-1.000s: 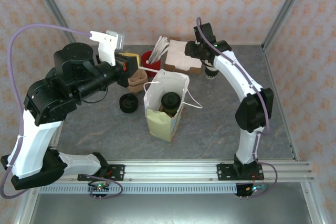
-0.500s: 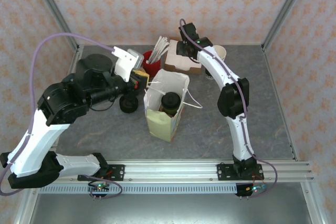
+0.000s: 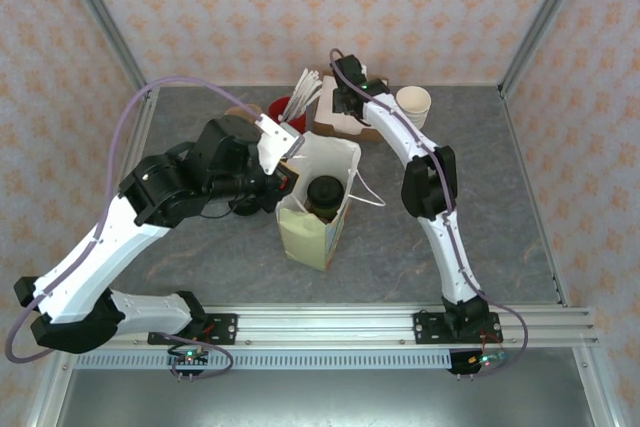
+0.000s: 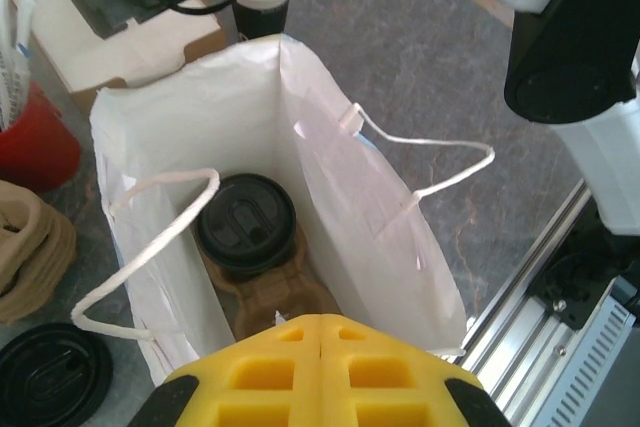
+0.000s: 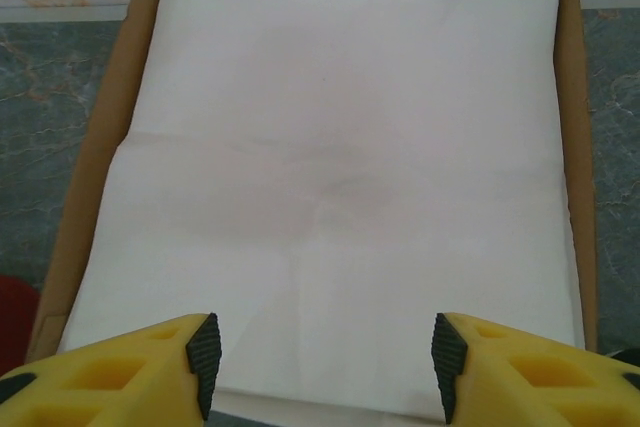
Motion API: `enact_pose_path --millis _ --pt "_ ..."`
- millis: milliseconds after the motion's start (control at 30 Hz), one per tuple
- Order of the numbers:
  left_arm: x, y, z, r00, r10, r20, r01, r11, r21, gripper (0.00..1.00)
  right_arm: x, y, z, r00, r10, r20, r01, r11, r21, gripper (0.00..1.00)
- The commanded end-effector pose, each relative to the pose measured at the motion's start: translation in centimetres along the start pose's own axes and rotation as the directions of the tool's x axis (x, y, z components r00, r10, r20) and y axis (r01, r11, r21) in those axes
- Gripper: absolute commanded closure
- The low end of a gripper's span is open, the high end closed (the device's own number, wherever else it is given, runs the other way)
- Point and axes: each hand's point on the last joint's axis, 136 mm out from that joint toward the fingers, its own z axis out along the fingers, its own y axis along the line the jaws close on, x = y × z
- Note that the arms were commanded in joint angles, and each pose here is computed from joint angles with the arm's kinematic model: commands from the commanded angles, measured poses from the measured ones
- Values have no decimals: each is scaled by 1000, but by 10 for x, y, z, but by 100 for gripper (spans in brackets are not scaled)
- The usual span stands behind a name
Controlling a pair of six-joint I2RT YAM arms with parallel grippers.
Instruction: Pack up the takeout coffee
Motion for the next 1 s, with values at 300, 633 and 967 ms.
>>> enact_pose_path --millis 300,633,967 --pt "-6 -12 -38 998 3 67 -8 998 66 50 -12 -3 22 997 -46 59 41 996 80 30" --pt "8 -7 -51 995 -52 82 48 997 58 48 -6 -10 48 997 -44 59 37 992 119 24" --pt "17 8 -62 987 -109 121 110 994 -6 57 8 -28 73 1000 4 16 -6 992 124 21"
